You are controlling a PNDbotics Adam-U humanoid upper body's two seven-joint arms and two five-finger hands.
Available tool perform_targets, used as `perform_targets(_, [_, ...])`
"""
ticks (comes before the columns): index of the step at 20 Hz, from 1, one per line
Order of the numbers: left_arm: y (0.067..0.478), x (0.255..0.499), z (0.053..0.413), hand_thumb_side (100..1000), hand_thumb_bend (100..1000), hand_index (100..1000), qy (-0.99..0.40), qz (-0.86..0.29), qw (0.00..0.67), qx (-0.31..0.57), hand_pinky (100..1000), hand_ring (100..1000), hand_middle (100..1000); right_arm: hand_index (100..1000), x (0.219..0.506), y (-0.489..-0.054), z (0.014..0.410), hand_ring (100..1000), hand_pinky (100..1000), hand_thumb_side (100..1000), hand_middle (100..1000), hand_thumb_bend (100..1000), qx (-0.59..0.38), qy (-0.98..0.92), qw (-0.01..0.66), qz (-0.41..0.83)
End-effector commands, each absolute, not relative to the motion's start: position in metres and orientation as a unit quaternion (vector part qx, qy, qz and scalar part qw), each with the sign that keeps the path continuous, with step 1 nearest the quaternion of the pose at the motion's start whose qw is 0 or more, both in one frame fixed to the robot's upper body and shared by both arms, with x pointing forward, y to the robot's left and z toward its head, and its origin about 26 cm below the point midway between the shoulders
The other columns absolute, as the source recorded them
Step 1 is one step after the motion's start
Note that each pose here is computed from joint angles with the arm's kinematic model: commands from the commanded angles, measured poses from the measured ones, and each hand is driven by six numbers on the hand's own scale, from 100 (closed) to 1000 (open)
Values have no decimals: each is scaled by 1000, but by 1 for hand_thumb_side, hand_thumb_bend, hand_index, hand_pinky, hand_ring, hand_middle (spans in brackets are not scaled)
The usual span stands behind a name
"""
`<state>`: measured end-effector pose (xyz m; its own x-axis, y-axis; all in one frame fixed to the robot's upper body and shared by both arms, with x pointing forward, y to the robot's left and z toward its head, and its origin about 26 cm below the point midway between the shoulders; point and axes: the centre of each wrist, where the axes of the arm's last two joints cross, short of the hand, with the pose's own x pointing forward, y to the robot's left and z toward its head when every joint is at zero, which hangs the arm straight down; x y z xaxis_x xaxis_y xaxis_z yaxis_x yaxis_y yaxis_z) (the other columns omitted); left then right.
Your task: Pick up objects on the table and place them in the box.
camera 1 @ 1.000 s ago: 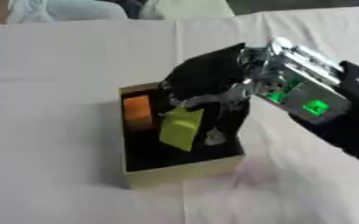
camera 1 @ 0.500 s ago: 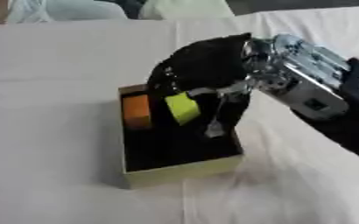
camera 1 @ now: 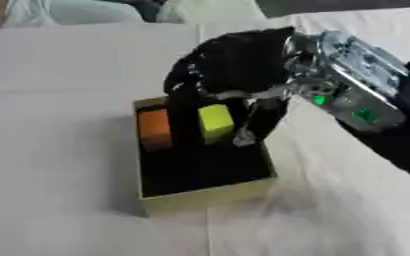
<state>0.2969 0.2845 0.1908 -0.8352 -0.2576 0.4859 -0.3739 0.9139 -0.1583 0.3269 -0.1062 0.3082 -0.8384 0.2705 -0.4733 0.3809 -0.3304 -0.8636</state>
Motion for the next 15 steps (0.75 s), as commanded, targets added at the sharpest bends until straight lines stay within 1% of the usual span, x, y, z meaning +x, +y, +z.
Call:
perform_targets(1, [287,295,199,770,434,777,-953,124,217,168,874,607,663,851,314,-123,337,850,784,105,812,167,322,629,41,-706])
perform_targets(2, [287,295,200,755,430,777,-953,125,216,169,874,607,663,841,310,-129,343,839,784,100,800,316,331,652,35,-682])
perform_targets(3, [288,295,200,755,431,777,-954,125,215,169,874,608,663,830,307,-136,348,824,784,100,783,224,336,675,27,-656])
perform_targets(4, [288,295,200,754,431,777,-954,126,214,170,873,608,663,826,305,-142,352,818,785,100,777,173,340,699,18,-629])
perform_targets(5, [289,295,200,753,432,777,-954,126,213,171,873,608,663,820,302,-149,356,806,784,100,764,100,341,723,8,-601])
perform_targets(11, [291,295,201,749,435,777,-953,131,207,178,872,609,660,812,292,-184,367,771,785,100,736,100,346,816,-49,-461])
perform_targets(13, [292,295,201,748,435,777,-953,133,206,179,871,609,660,809,291,-193,368,757,785,123,720,100,347,838,-64,-416])
perform_targets(15, [293,294,201,747,435,777,-952,135,205,182,871,610,659,801,292,-204,368,740,784,166,696,100,345,863,-75,-362])
